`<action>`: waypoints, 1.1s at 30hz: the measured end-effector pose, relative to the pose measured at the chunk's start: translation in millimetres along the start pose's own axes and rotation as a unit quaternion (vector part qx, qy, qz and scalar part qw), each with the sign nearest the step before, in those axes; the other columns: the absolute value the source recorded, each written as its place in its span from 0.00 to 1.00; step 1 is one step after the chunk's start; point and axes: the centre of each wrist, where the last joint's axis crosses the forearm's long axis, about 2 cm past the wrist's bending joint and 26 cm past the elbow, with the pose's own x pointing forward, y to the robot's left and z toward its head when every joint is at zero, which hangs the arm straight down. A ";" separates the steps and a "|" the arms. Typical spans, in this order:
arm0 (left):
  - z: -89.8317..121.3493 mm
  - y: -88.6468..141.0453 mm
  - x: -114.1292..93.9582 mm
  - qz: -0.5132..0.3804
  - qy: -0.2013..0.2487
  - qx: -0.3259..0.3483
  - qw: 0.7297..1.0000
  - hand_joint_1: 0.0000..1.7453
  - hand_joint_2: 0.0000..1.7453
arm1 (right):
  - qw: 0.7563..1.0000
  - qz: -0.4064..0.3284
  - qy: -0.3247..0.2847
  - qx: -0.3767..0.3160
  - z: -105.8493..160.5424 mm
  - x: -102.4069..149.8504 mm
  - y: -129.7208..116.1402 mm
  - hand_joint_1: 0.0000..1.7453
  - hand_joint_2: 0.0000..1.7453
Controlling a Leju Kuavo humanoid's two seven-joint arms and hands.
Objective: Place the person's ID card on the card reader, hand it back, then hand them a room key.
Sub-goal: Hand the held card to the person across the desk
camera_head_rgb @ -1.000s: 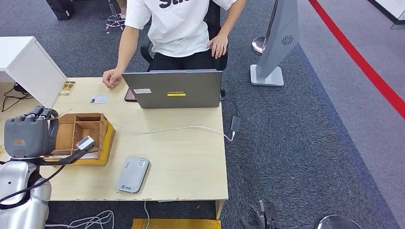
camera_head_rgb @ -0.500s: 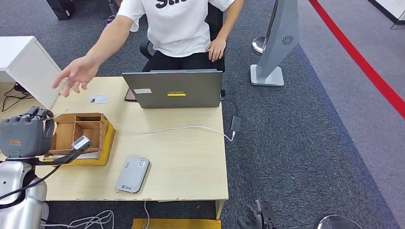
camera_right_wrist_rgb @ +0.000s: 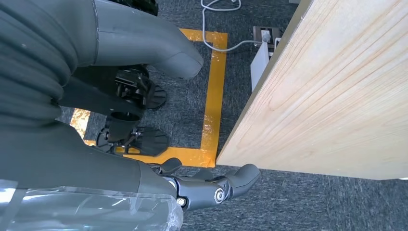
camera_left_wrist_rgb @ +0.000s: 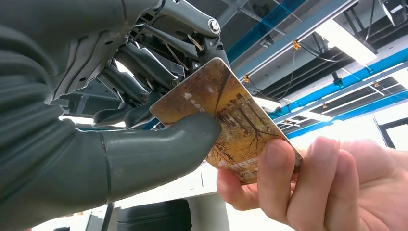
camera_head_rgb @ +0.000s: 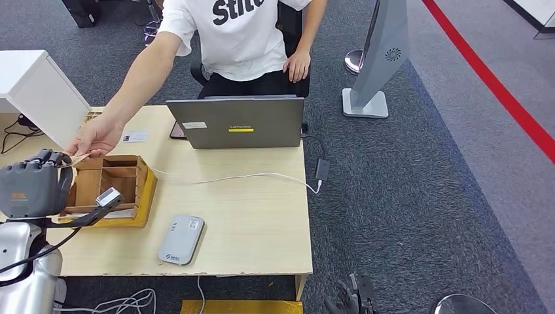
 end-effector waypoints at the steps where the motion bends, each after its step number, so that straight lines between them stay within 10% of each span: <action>1: -0.3 0.0 -0.2 0.000 0.000 0.001 1.000 0.00 1.00 | 1.000 0.000 0.000 0.000 0.0 0.0 0.0 0.00 1.00; 24: 4.1 5.7 4.5 0.025 -0.001 0.049 0.999 0.00 1.00 | 1.000 -0.002 -0.001 -0.007 -0.5 0.6 -0.1 0.00 1.00; 33: 84.3 45.1 38.4 0.333 0.061 0.228 0.913 0.00 1.00 | 0.996 -0.085 -0.013 -0.029 11.2 -13.4 -6.9 0.00 1.00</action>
